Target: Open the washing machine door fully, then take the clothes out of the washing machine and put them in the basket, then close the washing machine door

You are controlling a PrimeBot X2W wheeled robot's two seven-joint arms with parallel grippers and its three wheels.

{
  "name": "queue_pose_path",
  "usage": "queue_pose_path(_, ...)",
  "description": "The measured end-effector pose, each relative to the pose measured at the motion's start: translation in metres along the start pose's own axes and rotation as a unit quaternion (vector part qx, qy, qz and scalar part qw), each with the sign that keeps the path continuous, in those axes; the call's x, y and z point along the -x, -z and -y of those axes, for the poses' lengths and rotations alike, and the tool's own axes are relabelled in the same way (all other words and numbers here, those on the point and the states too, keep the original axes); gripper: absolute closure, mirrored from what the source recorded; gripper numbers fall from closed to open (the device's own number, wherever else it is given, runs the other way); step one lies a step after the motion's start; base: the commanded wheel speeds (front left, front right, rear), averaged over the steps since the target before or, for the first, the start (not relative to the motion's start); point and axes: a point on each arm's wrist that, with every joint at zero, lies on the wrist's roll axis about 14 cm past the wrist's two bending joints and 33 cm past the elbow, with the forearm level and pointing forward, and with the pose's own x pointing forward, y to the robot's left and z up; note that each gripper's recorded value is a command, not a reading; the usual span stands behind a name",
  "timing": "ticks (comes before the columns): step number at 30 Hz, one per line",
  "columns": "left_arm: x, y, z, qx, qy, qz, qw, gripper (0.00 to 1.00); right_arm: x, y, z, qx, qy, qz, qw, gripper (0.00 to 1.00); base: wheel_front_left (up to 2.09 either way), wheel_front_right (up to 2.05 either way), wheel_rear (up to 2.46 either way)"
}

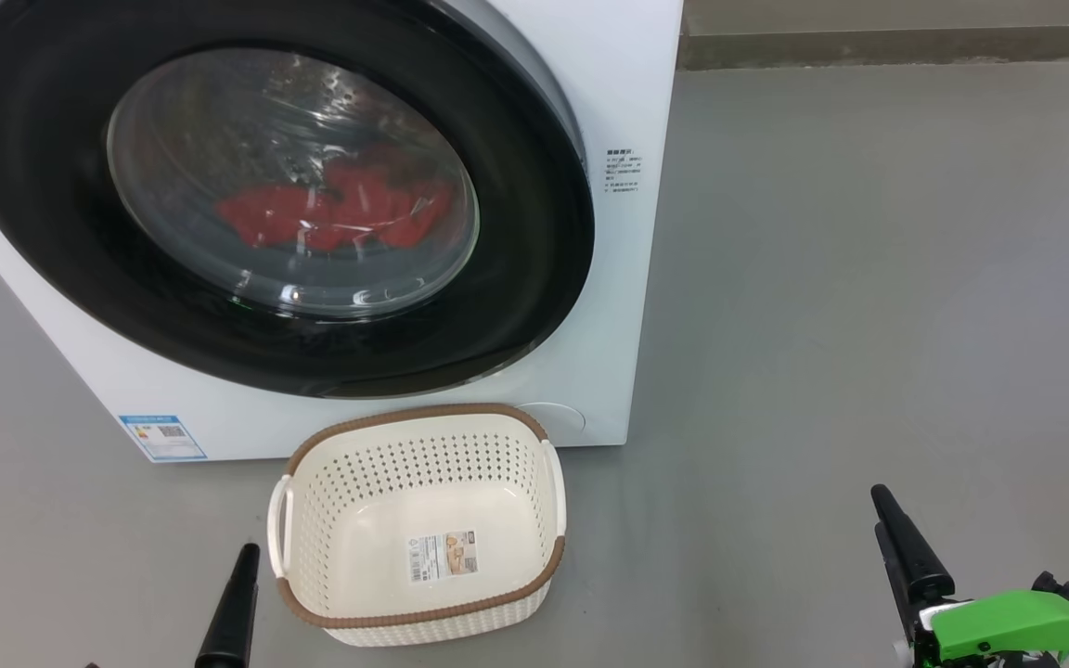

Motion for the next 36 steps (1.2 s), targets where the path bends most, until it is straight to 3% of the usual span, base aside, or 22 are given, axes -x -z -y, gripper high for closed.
queue_pose_path(20, 0.003, -0.005, 0.006, -0.144, 0.009, 0.015, 0.989, 0.00, -0.001, 0.012, -0.001, 0.136, -0.004, -0.018, 0.991, 0.00, 0.00, 0.00, 0.00)
queue_pose_path(36, 0.002, -0.001, 0.017, -0.250, 0.027, 0.017, 0.968, 0.00, -0.006, 0.023, -0.011, 0.223, -0.026, -0.029, 0.974, 0.00, 0.00, 0.00, 0.00)
